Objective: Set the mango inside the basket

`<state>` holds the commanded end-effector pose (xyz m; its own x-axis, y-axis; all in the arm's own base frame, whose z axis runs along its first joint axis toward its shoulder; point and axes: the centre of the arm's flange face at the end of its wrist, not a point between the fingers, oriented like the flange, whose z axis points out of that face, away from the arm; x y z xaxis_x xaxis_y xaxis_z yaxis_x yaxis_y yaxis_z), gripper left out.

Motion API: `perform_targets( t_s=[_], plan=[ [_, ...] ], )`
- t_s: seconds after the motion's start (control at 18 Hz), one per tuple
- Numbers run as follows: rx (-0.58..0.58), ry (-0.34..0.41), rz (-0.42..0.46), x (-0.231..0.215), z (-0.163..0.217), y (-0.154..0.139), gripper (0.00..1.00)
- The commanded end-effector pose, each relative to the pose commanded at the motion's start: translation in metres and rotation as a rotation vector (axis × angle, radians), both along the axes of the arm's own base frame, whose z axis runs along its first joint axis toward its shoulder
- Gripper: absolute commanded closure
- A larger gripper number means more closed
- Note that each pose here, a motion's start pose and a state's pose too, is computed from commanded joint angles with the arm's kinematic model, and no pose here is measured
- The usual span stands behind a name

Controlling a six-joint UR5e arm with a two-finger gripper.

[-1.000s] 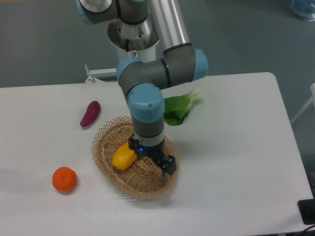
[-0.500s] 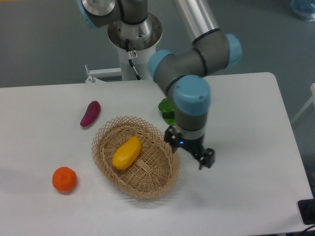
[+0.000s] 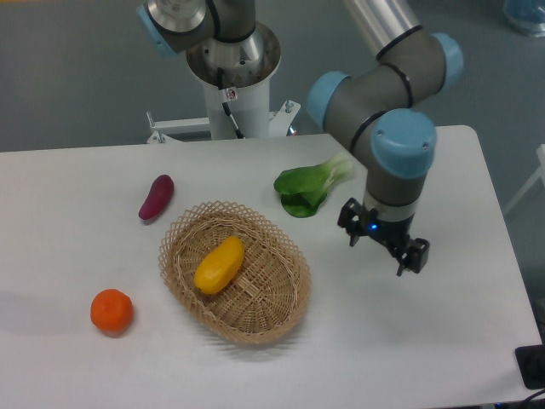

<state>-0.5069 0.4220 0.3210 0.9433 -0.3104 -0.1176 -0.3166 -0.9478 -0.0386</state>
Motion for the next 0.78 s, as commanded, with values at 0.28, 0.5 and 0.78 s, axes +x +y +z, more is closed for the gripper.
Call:
perform_targets(
  t_s=[0.28,0.5,0.78],
  plan=[
    [-0.008,-0.005,-0.004,-0.016,-0.007,-0.018,0.0],
    [-0.015,-0.012,-0.029,-0.018,-0.016,-0.021,0.0],
    [-0.02,-0.019,-0.035,-0.021,-0.019,-0.027,0.0]
  ],
)
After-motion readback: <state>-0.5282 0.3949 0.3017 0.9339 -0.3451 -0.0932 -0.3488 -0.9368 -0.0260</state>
